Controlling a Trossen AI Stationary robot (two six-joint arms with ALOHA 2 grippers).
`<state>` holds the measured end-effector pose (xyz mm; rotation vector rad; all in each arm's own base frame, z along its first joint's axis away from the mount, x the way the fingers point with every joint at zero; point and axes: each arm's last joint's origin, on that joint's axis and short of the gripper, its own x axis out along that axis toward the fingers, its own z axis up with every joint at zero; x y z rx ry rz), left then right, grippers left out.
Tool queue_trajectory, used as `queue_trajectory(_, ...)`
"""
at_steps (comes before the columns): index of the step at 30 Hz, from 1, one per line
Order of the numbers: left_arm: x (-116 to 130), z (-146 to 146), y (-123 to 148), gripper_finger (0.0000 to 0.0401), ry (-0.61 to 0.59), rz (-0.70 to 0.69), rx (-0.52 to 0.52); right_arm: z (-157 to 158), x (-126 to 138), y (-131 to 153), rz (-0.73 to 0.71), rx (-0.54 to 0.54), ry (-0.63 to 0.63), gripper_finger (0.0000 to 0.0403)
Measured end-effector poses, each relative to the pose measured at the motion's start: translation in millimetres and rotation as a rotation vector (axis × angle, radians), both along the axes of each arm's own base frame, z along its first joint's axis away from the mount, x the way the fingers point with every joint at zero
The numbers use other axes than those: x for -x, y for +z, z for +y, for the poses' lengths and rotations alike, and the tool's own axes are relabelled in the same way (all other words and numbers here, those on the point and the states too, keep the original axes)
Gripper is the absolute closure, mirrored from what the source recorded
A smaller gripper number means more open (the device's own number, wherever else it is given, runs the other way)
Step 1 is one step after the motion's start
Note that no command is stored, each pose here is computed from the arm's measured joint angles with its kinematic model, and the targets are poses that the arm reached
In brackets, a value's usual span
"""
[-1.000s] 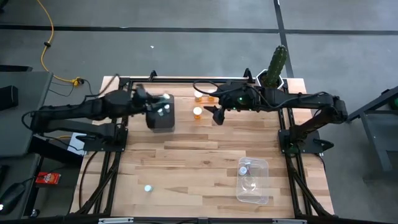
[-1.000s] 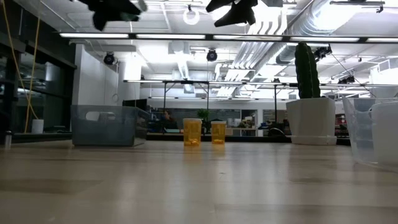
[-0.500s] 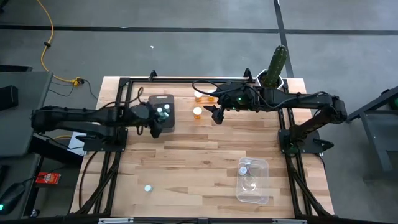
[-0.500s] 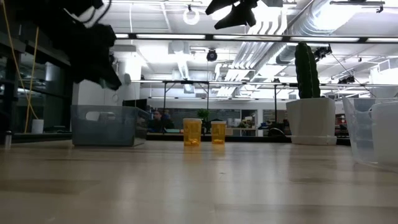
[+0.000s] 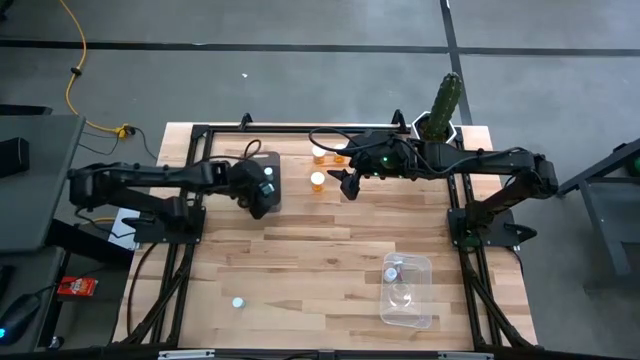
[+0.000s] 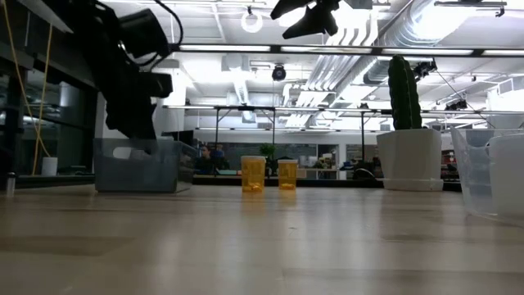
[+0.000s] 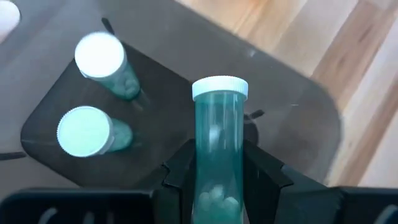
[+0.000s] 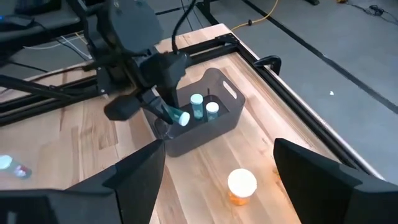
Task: Pick and place medicine bottles into bin by pill shape (circle, oval)
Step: Remove the small blue medicine bottle into the black bin and place it into the transparent bin, then put the large orange medicine bottle into the transparent bin
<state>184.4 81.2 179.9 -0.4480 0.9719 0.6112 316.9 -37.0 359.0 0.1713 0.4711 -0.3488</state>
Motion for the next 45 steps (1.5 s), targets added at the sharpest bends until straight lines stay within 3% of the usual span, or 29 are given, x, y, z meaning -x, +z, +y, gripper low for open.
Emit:
queue_trajectory(20, -1, 3, -12, 0.0311, 0.012, 0.071, 0.03, 0, 1, -1, 0.012, -0.005, -0.002, 0.011)
queue_trajectory(35, -1, 3, -11, 0.0252, 0.012, 0.069, 0.032, 0, 1, -1, 0.014, -0.005, -0.002, 0.011)
queue_trajectory(40, 1, 0, 12, 0.0252, -0.036, -0.055, 0.053, 0, 1, -1, 0.016, 0.001, 0.002, 0.011)
queue_trajectory(45, 8, -3, 61, 0.0252, -0.041, -0.277, -0.049, 0, 1, -1, 0.017, 0.0, 0.001, 0.011)
